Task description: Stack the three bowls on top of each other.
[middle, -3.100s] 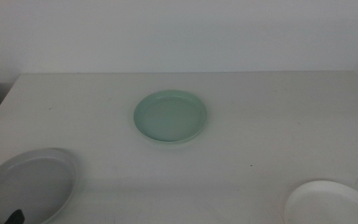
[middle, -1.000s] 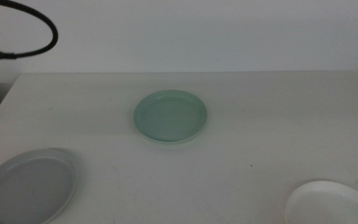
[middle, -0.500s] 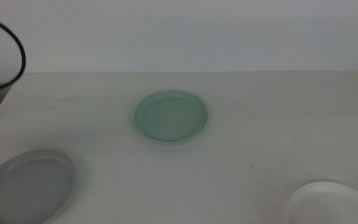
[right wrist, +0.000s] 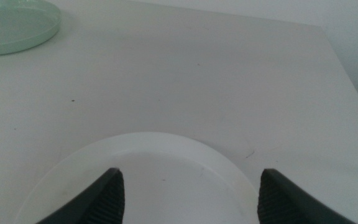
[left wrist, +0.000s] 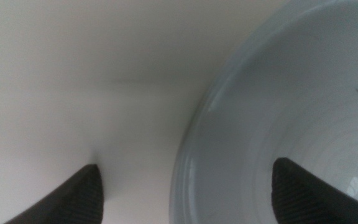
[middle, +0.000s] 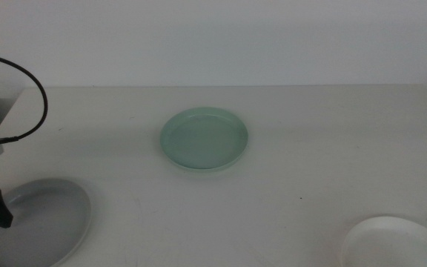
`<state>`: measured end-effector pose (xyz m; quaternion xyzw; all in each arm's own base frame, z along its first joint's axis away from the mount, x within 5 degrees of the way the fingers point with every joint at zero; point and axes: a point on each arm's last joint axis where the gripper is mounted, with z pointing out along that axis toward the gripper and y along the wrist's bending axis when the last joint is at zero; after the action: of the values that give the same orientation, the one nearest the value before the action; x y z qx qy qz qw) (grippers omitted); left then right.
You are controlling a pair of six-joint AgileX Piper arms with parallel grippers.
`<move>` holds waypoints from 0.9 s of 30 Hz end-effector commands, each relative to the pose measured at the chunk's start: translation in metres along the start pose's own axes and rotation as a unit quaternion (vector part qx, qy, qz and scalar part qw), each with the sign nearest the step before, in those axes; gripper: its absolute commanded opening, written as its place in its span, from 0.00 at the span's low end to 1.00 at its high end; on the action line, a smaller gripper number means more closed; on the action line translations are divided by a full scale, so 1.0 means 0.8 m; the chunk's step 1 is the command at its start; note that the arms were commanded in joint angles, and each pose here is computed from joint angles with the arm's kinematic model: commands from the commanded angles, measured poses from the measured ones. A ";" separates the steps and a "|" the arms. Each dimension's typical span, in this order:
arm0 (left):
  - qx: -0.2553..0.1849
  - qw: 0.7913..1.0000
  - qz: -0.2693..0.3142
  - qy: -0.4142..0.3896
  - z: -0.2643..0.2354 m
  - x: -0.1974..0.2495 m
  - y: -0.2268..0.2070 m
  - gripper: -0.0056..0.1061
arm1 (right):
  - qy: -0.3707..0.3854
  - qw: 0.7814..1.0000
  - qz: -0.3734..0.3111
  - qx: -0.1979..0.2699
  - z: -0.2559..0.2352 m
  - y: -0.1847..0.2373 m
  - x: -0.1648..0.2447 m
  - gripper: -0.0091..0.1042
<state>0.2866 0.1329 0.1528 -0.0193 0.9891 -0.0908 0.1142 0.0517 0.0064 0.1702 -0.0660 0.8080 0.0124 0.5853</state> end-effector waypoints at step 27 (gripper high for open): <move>0.050 0.997 0.029 -0.060 -0.096 -0.046 -0.169 0.05 | -0.051 0.999 -0.006 0.012 -0.003 -0.002 -0.010 0.56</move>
<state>0.3045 0.0355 0.2360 0.0110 0.9824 -0.1203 0.1427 0.0517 0.0064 0.1702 -0.0660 0.8080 0.0124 0.5853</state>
